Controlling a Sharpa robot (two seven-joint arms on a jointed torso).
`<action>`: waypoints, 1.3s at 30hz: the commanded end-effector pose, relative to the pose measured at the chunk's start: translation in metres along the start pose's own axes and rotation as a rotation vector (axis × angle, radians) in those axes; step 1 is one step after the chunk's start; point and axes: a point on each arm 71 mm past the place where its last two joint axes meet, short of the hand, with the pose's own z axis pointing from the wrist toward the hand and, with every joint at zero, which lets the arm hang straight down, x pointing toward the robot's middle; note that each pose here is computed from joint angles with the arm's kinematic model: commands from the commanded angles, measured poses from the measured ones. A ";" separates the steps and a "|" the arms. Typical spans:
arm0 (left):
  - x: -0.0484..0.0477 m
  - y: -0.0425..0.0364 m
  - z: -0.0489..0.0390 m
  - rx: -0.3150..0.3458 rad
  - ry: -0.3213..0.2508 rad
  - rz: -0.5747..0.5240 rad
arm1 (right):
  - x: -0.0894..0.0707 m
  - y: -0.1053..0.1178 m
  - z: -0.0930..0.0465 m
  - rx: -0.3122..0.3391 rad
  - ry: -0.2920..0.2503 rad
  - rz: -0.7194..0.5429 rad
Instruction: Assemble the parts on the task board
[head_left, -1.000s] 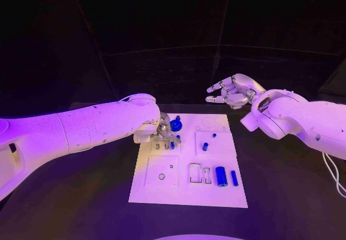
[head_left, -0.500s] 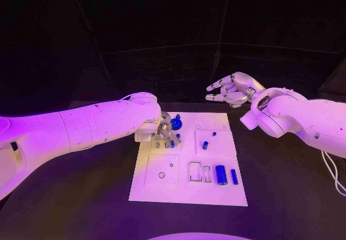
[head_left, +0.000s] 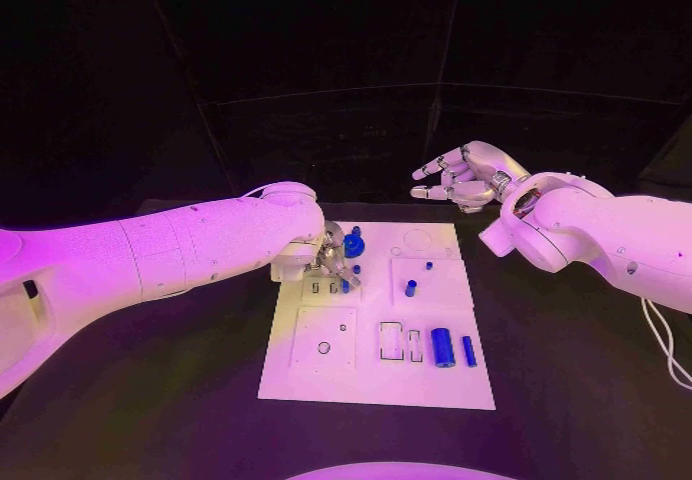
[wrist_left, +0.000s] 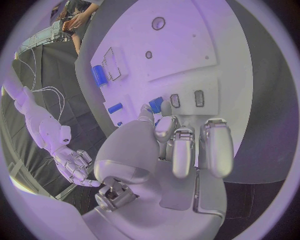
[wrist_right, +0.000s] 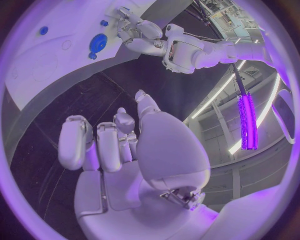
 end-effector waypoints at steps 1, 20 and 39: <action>0.0006 -0.0022 -0.0005 0.015 0.005 0.011 | 0.000 0.002 0.001 -0.004 0.007 -0.002; 0.0024 0.0077 -0.0060 0.074 -0.011 -0.098 | 0.000 -0.001 0.002 0.008 0.016 -0.004; 0.0081 0.0446 -0.0212 0.123 -0.163 -0.255 | -0.002 -0.003 0.002 0.016 0.013 -0.006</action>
